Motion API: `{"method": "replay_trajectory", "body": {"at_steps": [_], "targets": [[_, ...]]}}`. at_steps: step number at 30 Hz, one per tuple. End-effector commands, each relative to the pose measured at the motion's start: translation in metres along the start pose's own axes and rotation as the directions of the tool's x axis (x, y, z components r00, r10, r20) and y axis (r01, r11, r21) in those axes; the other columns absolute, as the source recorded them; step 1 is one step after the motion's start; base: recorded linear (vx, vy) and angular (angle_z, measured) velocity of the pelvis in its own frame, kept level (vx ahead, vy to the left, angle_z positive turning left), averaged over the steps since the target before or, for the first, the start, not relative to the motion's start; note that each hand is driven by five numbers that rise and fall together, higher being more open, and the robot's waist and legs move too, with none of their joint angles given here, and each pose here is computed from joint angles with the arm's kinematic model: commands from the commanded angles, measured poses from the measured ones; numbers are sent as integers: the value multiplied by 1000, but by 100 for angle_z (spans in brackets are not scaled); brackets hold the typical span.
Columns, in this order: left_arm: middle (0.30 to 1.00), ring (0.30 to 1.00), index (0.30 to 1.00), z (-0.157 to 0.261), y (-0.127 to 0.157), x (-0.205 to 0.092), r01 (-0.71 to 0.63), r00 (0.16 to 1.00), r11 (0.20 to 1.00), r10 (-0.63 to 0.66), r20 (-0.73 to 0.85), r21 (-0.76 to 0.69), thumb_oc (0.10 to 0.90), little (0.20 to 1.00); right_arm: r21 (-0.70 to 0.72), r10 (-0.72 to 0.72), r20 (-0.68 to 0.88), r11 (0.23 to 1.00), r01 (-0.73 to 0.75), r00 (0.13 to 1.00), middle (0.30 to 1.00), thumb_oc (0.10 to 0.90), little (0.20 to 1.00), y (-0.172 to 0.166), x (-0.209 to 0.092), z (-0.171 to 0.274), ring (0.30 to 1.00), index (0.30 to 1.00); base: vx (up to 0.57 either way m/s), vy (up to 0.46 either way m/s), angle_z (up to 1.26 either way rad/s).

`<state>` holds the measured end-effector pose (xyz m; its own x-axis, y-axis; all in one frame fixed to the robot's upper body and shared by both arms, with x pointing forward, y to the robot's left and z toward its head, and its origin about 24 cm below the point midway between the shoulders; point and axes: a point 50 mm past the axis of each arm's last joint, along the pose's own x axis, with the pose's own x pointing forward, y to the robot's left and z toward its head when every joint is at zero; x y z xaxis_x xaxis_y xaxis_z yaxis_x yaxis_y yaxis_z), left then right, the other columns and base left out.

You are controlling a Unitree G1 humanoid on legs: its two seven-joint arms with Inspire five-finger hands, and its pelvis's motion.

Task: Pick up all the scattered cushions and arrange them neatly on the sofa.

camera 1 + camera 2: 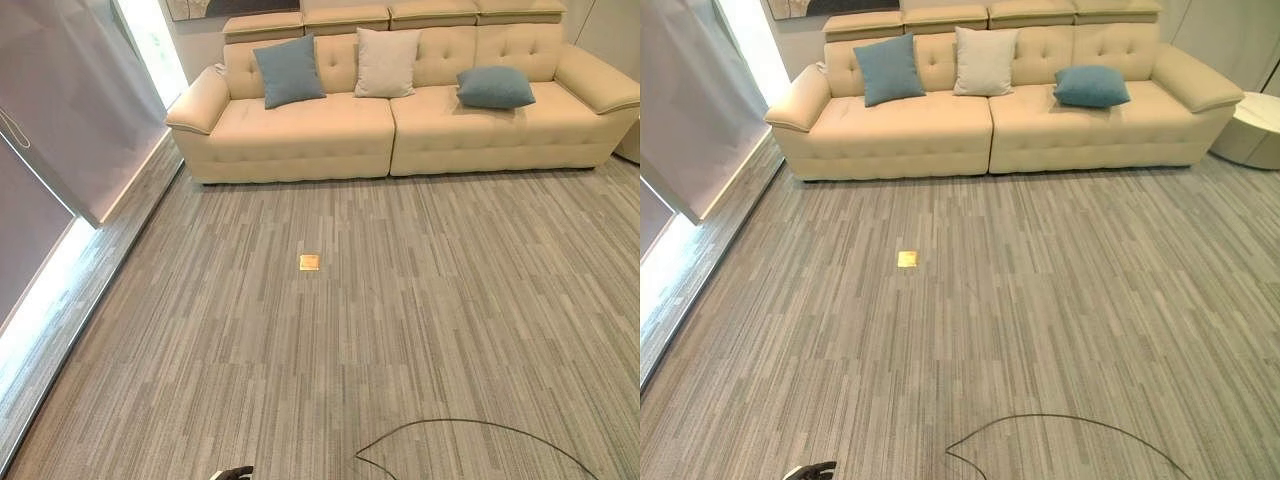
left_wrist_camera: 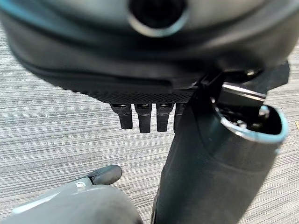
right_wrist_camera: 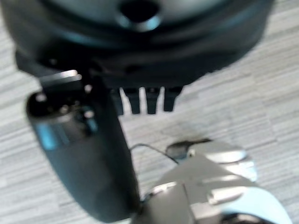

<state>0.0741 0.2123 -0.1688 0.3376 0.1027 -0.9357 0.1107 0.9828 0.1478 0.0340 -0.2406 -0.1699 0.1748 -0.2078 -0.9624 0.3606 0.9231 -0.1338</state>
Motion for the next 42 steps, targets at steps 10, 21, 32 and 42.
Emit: {"method": "replay_trajectory", "body": {"at_steps": [10,21,32,42], "targets": [[900,900,900,20,-20,4,73,997,994,-76,32,79,800,900,58,-11,36,998,9,999,900,800,900,-10,0,9,900,900,10,-43,-2],[900,900,900,38,-33,5,109,989,985,-121,88,137,800,900,132,-25,-22,991,28,999,900,800,900,-17,-2,-7,900,900,32,-92,-9],[900,900,900,71,-38,5,105,971,974,-144,192,201,800,900,150,-59,37,987,53,998,900,800,900,-28,-2,17,900,900,6,-128,-10],[900,900,900,48,-34,6,91,986,980,-114,122,175,800,900,116,-89,83,990,79,993,900,800,900,-38,-3,30,900,900,167,-22,-12]]}}
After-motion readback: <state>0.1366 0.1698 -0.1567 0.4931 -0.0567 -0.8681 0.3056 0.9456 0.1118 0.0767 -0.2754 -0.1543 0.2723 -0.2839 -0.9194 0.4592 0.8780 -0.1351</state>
